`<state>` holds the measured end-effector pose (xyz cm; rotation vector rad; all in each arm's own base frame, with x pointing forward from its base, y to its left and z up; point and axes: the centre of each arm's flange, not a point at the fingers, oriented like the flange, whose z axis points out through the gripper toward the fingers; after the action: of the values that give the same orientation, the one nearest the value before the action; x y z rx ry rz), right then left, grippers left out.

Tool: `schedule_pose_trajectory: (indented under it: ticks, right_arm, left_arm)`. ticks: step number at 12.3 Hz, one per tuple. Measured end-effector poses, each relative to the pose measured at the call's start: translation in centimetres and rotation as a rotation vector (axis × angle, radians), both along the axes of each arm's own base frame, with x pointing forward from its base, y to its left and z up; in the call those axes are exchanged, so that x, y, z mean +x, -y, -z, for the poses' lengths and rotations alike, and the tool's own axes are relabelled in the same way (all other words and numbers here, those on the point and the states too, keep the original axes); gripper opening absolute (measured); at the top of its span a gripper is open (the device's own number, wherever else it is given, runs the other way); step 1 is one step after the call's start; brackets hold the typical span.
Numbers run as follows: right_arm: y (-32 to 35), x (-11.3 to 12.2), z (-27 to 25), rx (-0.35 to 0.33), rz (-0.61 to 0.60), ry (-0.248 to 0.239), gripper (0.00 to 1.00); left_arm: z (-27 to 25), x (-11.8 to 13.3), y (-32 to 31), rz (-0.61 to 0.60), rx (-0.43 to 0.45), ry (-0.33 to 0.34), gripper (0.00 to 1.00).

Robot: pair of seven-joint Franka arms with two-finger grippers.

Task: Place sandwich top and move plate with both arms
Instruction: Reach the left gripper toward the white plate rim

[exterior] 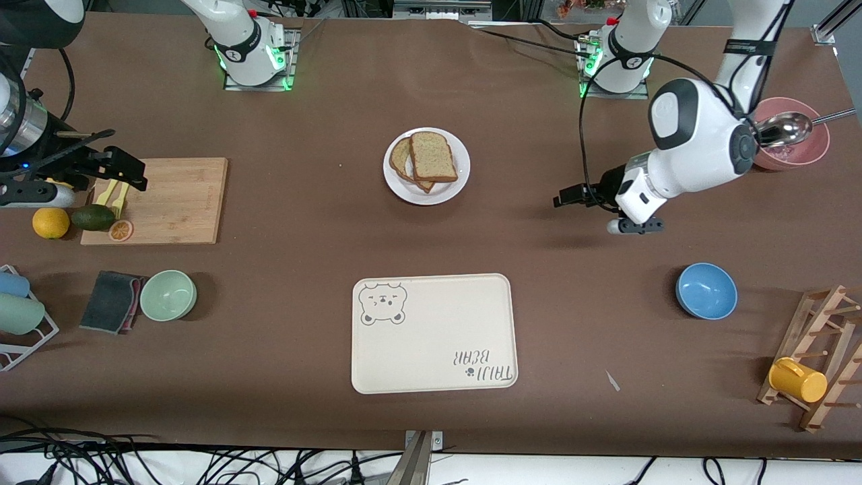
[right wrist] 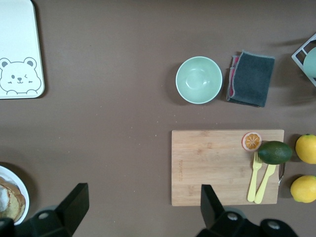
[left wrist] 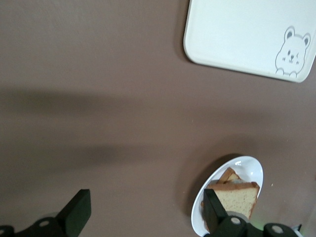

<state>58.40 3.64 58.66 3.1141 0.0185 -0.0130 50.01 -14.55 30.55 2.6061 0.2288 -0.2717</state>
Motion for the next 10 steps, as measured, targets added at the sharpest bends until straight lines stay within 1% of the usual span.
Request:
schedule_pose_trajectory:
  ticks: [2, 3, 4, 5, 7, 8, 10]
  right_arm:
    - [0.9, 0.2, -0.1, -0.006, 0.013, 0.018, 1.00]
    - [1.6, 0.3, -0.1, -0.008, 0.024, 0.019, 1.00]
    - [2.2, 0.3, -0.1, -0.009, 0.033, 0.018, 1.00]
    - [2.4, 0.4, 0.0, -0.009, 0.036, 0.017, 1.00]
    - [2.4, 0.4, 0.0, -0.009, 0.036, 0.018, 1.00]
    - [2.4, 0.3, -0.1, -0.009, 0.036, 0.020, 1.00]
    - [2.4, 0.3, -0.3, -0.009, 0.036, 0.023, 1.00]
  left_arm:
    - [1.8, -1.7, 0.5, 0.010, -0.055, -0.021, 0.99]
    - [2.4, -2.5, 1.2, 0.015, -0.107, -0.020, 0.96]
    - [3.1, -3.4, 2.2, 0.008, -0.168, -0.006, 0.96]
    - [3.9, -4.3, 3.2, -0.005, -0.208, 0.016, 0.97]
    - [6.1, -6.0, 6.1, -0.021, -0.221, 0.061, 0.98]
    - [6.9, -6.8, 7.7, -0.030, -0.233, 0.070, 0.99]
    - [7.8, -7.8, 9.3, -0.053, -0.290, 0.093, 0.99]
